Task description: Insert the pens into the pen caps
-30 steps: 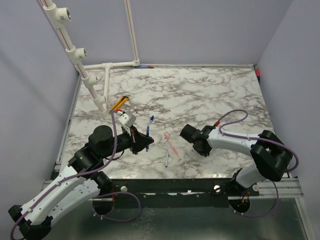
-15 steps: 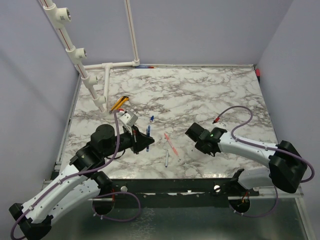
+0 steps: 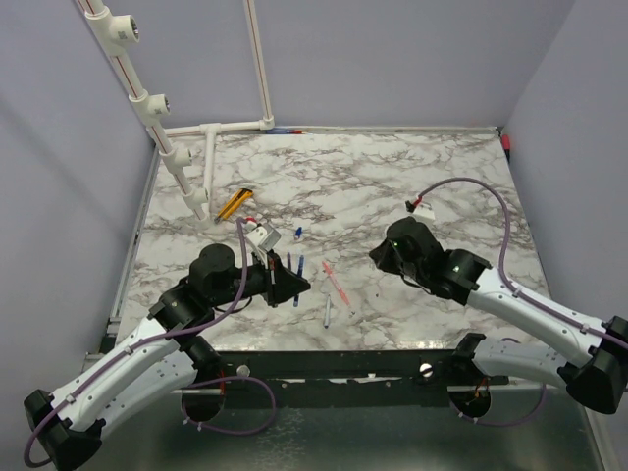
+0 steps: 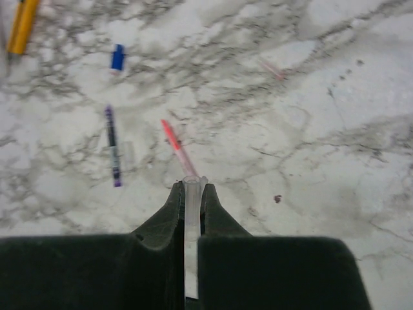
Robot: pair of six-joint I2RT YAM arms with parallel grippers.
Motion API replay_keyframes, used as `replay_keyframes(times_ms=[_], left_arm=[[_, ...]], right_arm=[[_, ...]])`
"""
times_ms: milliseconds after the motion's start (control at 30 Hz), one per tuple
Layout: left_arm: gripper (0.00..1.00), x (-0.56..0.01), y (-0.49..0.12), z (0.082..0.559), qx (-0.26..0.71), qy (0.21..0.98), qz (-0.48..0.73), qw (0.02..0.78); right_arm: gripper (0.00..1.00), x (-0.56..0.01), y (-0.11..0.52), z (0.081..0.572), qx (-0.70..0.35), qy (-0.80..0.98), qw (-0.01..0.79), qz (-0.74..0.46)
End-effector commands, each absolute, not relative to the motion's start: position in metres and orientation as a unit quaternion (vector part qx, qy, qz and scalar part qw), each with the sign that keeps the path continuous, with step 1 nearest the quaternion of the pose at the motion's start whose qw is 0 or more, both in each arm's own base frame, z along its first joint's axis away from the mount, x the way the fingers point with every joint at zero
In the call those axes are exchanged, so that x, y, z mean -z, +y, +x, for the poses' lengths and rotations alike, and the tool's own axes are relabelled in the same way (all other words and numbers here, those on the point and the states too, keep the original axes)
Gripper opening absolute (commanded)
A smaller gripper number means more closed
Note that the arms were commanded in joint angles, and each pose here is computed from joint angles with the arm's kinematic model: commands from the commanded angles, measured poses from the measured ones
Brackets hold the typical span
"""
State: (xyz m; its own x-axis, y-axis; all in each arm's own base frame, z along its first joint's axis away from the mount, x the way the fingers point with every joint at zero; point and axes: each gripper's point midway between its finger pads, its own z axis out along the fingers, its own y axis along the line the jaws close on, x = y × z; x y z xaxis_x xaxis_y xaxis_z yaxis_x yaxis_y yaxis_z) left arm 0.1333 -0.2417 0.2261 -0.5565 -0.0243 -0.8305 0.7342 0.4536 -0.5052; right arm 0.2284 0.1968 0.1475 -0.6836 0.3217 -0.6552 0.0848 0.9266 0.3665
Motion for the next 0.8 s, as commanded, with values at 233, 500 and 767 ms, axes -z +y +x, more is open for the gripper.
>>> replay_keyframes(times_ms=[233,500,767], left_arm=[[0.0,-0.249,-0.257,0.108,0.554,0.694,0.256,0.384],[0.0,-0.25,-0.259,0.101,0.572,0.679,0.265,0.377],[0.0,-0.255,-0.26,0.094,0.587,0.661,0.278,0.376]], right_arm=[[0.01,-0.308,0.289,0.228,-0.403,0.775,0.48,-0.082],[0.01,-0.353,0.316,0.212,-0.484,0.715,0.489,-0.123],[0.01,-0.37,0.343,0.199,-0.517,0.682,0.496,-0.145]])
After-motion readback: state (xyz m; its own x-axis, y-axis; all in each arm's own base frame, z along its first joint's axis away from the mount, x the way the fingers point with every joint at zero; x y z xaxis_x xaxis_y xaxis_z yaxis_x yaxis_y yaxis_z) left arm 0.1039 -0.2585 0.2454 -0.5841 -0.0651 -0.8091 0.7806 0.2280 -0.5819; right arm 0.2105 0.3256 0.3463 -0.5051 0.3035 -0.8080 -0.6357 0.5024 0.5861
